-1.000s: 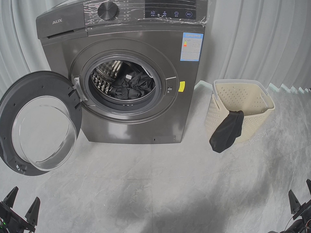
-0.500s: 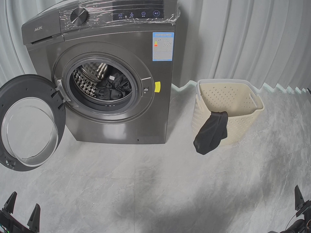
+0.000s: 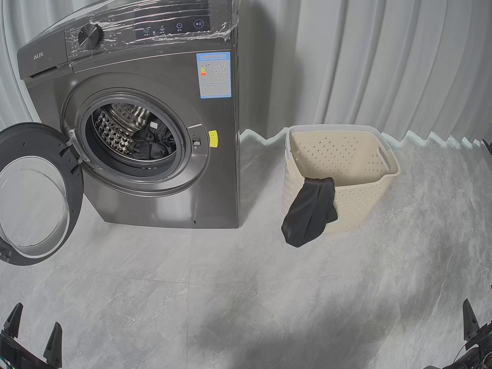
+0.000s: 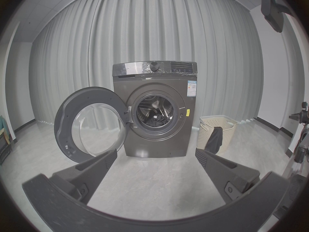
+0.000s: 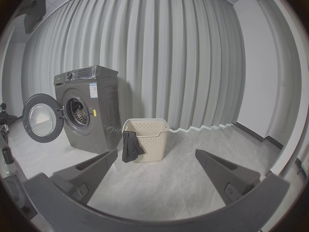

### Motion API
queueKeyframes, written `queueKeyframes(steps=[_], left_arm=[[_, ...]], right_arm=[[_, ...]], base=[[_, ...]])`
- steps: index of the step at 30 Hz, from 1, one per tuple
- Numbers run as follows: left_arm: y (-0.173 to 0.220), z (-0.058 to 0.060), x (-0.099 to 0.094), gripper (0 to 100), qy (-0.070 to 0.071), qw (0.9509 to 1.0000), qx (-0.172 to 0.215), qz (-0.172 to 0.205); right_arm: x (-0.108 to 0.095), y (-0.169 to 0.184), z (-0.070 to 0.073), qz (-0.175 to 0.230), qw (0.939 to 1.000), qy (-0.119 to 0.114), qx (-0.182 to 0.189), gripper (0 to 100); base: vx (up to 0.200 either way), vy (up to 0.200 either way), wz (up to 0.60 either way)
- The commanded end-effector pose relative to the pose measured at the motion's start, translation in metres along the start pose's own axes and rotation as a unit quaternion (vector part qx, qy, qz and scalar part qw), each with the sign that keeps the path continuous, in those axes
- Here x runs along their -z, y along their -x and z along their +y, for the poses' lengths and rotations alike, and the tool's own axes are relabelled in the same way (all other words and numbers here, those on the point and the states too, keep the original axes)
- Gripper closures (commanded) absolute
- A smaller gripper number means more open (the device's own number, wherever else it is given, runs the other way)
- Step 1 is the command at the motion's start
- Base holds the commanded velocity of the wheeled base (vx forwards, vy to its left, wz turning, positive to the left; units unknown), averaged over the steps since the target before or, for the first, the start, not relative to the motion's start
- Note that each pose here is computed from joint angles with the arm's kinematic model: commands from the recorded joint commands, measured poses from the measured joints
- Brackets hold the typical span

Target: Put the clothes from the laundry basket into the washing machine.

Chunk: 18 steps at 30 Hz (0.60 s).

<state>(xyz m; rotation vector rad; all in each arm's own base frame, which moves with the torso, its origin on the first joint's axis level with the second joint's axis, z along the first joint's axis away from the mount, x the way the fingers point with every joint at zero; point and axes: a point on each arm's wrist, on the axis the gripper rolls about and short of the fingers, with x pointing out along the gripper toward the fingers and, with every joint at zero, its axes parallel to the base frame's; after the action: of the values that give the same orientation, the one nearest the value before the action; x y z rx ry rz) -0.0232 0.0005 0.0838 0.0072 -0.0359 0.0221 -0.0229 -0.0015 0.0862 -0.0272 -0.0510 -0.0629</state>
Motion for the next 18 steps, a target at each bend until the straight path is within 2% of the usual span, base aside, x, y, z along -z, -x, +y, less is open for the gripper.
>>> queueKeyframes(steps=[1, 2, 3, 4, 7, 10, 18], left_arm=[[0.0006, -0.0006, 0.0022, 0, 0.022, 0.9996, 0.015, -0.003], [0.0006, -0.0011, 0.0021, 0, 0.035, 0.9991, 0.025, -0.003], [0.0005, -0.0017, 0.0022, 0, 0.041, 0.9984, 0.039, -0.003], [0.0006, -0.0022, 0.0017, 0, 0.046, 0.9977, 0.050, -0.005], [0.0005, -0.0024, 0.0021, 0, 0.044, 0.9976, 0.054, -0.004], [0.0005, -0.0024, 0.0024, 0, 0.034, 0.9981, 0.052, -0.003], [0.0006, -0.0025, 0.0025, 0, 0.034, 0.9979, 0.055, -0.001]], right_arm=[[0.0041, 0.0006, 0.0007, -0.003, 0.9998, -0.015, -0.011, 0], [0.0041, 0.0006, 0.0016, -0.003, 0.9993, -0.024, -0.028, 0], [0.0046, 0.0008, 0.0027, 0.001, 0.9980, -0.035, -0.053, 0], [0.0042, 0.0010, 0.0034, 0.000, 0.9969, -0.037, -0.070, 0], [0.0041, 0.0012, 0.0034, 0.003, 0.9968, -0.038, -0.071, 0], [0.0039, 0.0012, 0.0028, 0.002, 0.9976, -0.039, -0.057, 0], [0.0042, 0.0010, 0.0028, 0.002, 0.9978, -0.037, -0.055, 0]], base=[[0.000, 0.000, 0.00], [0.000, 0.000, 0.00], [0.000, 0.000, 0.00], [0.000, 0.000, 0.00], [0.000, 0.000, 0.00], [0.000, 0.000, 0.00], [0.000, -0.200, 0.00]])
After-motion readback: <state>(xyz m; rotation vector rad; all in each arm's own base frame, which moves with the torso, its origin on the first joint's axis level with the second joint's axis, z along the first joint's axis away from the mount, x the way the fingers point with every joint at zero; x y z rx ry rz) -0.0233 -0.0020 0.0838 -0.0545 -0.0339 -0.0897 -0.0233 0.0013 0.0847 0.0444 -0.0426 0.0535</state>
